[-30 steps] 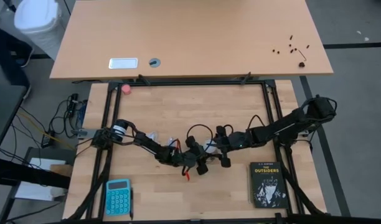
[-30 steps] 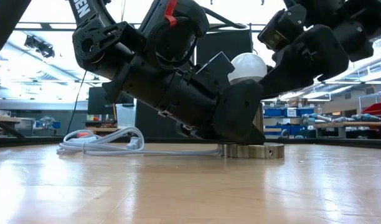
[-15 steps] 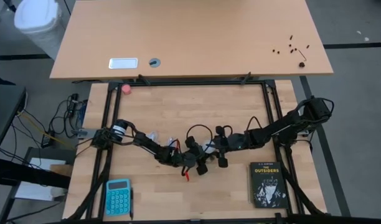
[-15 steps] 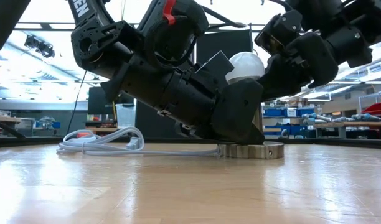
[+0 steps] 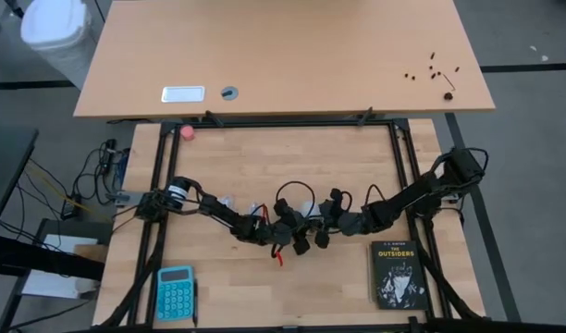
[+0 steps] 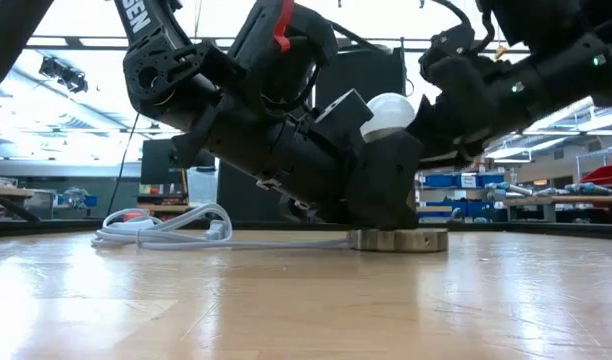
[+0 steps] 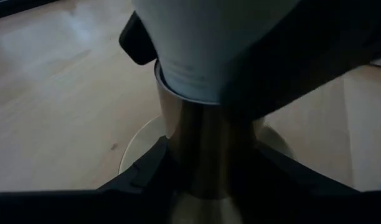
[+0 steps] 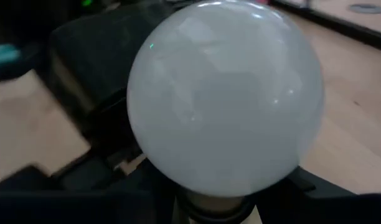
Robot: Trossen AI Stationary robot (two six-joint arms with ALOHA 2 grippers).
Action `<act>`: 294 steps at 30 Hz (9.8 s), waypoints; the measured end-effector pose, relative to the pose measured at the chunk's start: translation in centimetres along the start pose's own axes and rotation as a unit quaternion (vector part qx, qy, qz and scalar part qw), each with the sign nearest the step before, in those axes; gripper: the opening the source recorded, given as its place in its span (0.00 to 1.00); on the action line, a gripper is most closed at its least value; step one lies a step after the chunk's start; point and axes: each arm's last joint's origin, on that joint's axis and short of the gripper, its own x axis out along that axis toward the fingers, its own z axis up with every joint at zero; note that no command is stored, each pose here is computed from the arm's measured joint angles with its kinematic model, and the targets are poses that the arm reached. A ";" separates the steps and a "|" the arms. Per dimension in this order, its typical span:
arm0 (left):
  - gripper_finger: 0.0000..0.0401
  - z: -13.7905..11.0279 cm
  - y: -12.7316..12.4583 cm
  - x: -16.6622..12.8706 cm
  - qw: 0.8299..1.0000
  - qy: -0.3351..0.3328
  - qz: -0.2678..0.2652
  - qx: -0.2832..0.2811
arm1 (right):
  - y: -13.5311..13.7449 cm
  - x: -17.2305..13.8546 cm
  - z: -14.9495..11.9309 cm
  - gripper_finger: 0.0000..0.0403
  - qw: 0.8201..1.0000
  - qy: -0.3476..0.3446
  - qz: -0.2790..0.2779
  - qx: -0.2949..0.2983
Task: Screw lightbulb
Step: Insert the white lightbulb into the silver lamp, then remove the white lightbulb from the silver lamp
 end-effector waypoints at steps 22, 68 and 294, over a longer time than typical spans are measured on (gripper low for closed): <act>0.47 0.0 -0.3 -0.1 1.000 -0.001 -0.007 0.011 | 1.0 -1.3 0.3 0.66 0.996 0.011 0.069 -0.047; 0.72 4.9 -0.8 -3.6 0.998 0.000 0.012 0.058 | -1.9 -2.4 -5.5 0.62 0.992 0.091 0.076 -0.029; 0.62 9.3 0.5 -18.7 0.990 0.054 0.029 0.124 | -7.1 -12.4 6.3 0.77 0.986 -0.001 0.169 -0.009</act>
